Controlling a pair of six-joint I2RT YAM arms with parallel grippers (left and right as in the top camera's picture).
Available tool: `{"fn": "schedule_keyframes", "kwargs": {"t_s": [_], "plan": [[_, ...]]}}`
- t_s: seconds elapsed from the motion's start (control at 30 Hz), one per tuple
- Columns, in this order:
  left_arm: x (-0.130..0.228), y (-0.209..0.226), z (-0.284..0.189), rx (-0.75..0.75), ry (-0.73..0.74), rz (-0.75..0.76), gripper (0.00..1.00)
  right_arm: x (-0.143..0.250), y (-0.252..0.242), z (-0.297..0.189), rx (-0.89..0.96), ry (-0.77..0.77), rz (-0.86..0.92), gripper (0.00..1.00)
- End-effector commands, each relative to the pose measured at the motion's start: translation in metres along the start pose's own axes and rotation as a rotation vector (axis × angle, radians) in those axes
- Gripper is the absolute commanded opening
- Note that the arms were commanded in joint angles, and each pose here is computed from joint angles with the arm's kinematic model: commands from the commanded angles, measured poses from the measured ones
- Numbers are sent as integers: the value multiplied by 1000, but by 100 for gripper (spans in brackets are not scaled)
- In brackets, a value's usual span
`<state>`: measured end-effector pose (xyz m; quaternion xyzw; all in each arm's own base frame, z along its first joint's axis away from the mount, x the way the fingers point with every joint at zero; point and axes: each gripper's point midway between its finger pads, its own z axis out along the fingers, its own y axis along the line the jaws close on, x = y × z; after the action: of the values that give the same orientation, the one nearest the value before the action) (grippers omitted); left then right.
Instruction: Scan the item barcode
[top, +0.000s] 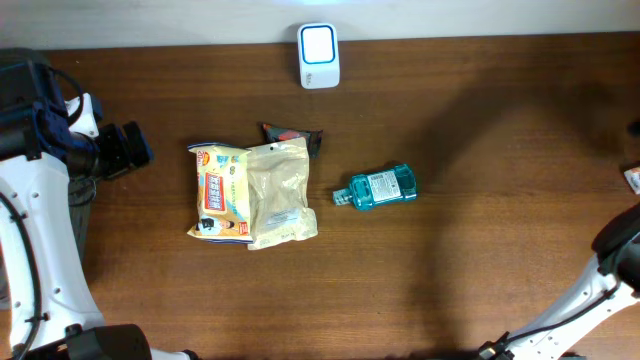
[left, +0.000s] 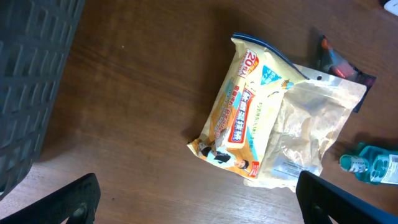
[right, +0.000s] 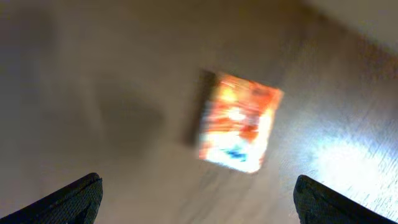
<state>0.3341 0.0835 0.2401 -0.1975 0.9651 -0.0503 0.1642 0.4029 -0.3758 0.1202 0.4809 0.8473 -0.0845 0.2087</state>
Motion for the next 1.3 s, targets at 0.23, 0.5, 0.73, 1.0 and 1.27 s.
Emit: {"fn": "schedule_keyframes", "kwargs": {"t_s": [0.23, 0.5, 0.73, 1.0, 1.27], "plan": [[1, -1, -4, 10, -11, -7, 99, 103, 219, -174, -735, 75, -547, 99], [1, -1, -4, 10, -11, -7, 99, 244, 264, -191, -532, 152, -1226, 99], [1, -1, -4, 10, -11, -7, 99, 366, 311, -240, -467, 116, -1437, 99], [1, -1, -4, 10, -11, -7, 99, 515, 349, -261, -661, 323, -1413, 99], [1, -1, -4, 10, -11, -7, 99, 602, 349, -217, -523, 351, -1467, 99]]}}
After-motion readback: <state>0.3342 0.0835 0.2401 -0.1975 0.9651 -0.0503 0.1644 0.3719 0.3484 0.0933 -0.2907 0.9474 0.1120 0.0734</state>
